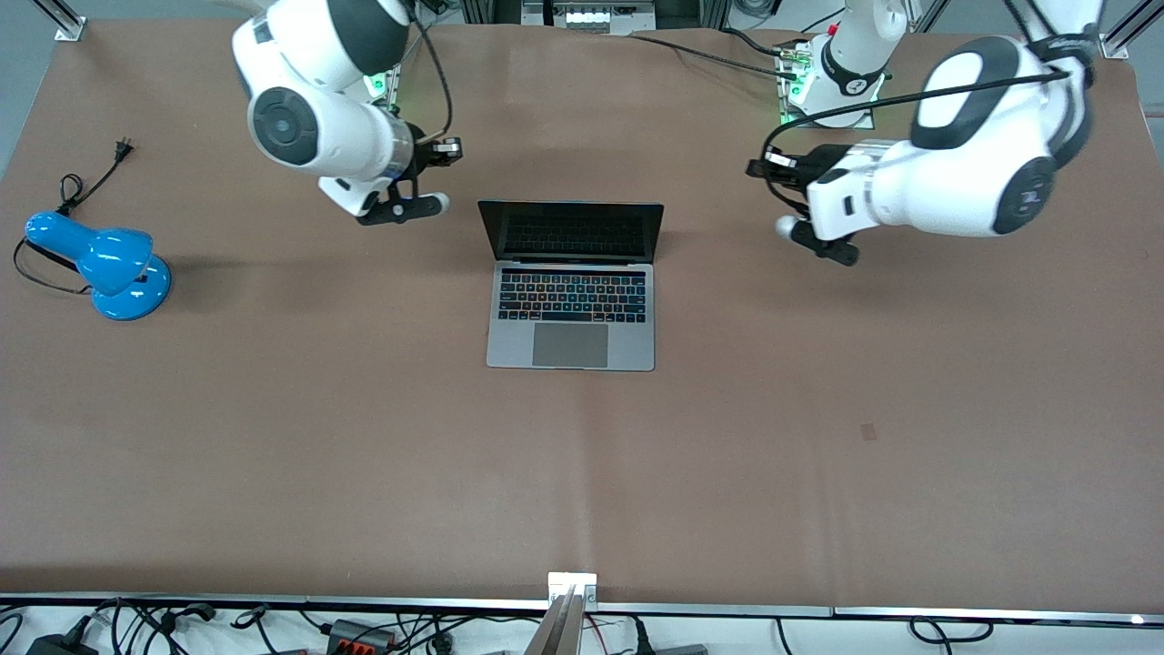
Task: Close laptop with both arms from behind
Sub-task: 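Move the left gripper and the right gripper toward the laptop screen's back, then lower both grippers behind the laptop screen's top edge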
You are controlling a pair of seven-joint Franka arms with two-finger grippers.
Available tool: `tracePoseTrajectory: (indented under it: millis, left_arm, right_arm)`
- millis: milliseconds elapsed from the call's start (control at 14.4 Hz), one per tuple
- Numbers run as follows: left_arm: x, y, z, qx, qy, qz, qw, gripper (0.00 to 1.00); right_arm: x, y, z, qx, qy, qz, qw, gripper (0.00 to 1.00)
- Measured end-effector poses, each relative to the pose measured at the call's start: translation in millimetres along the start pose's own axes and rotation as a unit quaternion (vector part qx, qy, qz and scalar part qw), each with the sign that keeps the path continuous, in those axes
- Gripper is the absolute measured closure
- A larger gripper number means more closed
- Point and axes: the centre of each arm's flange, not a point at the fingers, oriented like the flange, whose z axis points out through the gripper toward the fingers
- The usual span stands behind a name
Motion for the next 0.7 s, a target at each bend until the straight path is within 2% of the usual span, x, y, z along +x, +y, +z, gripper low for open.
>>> tracePoseTrajectory:
  millis: [139,209,348,697]
  left_arm:
    - [-1.4,11.6,28.9,0.001,-0.012,0.017,1.000,0.99]
    - [-2.5,16.3,44.1,0.006,-0.004,0.024,1.000,0.99]
    - [-7.3,27.6,82.1,0.012,0.025,0.036,0.999,0.99]
    - [-11.1,36.1,174.2,0.058,0.095,0.053,0.992,0.99]
  right_arm:
    - [2.7,-6.6,19.2,-0.008,-0.005,0.000,1.000,0.99]
    - [4.3,-11.5,26.7,-0.011,-0.004,0.005,1.000,0.99]
    - [6.2,-26.4,41.6,-0.018,0.002,0.011,1.000,0.99]
    - [17.1,-35.6,62.1,-0.024,0.010,0.016,1.000,0.99]
